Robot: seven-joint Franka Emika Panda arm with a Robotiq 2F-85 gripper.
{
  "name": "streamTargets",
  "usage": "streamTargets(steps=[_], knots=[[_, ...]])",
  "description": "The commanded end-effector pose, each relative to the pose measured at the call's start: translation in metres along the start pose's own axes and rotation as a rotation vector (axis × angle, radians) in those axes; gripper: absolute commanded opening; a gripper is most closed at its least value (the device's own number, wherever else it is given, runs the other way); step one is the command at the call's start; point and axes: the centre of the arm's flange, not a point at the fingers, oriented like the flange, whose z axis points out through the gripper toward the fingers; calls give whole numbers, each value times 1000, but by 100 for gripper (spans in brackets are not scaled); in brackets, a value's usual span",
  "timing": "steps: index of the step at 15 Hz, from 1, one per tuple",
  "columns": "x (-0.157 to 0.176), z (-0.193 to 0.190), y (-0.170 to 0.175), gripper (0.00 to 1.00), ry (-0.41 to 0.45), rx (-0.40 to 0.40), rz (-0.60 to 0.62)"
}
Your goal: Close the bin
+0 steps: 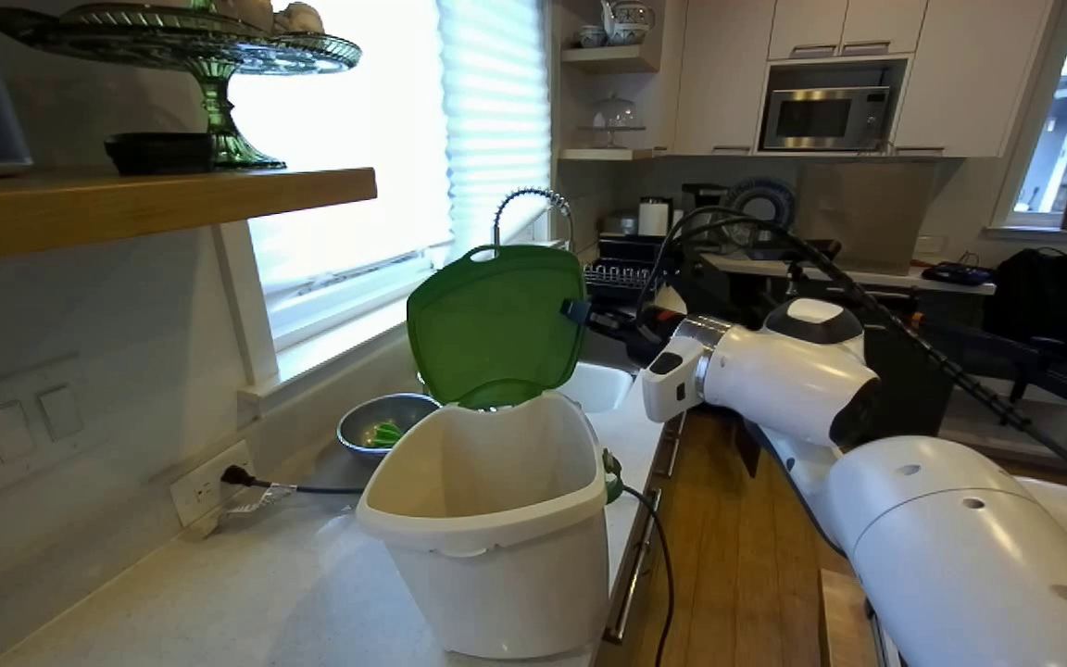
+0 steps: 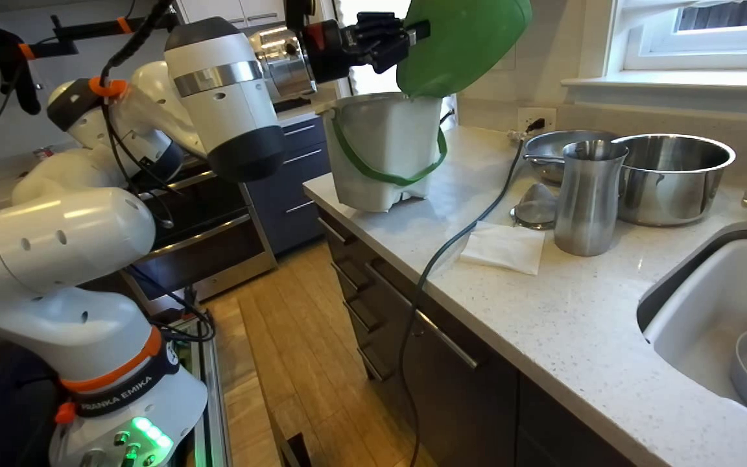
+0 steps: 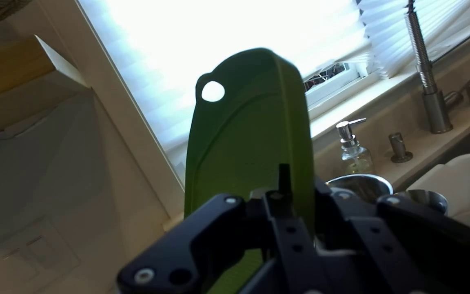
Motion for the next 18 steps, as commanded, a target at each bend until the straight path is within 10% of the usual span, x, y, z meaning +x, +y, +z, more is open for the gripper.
streamTargets(steps=[1, 18], knots=[[0, 0, 0, 11, 0, 0, 0], [23, -20, 3, 3, -72, -203, -435]])
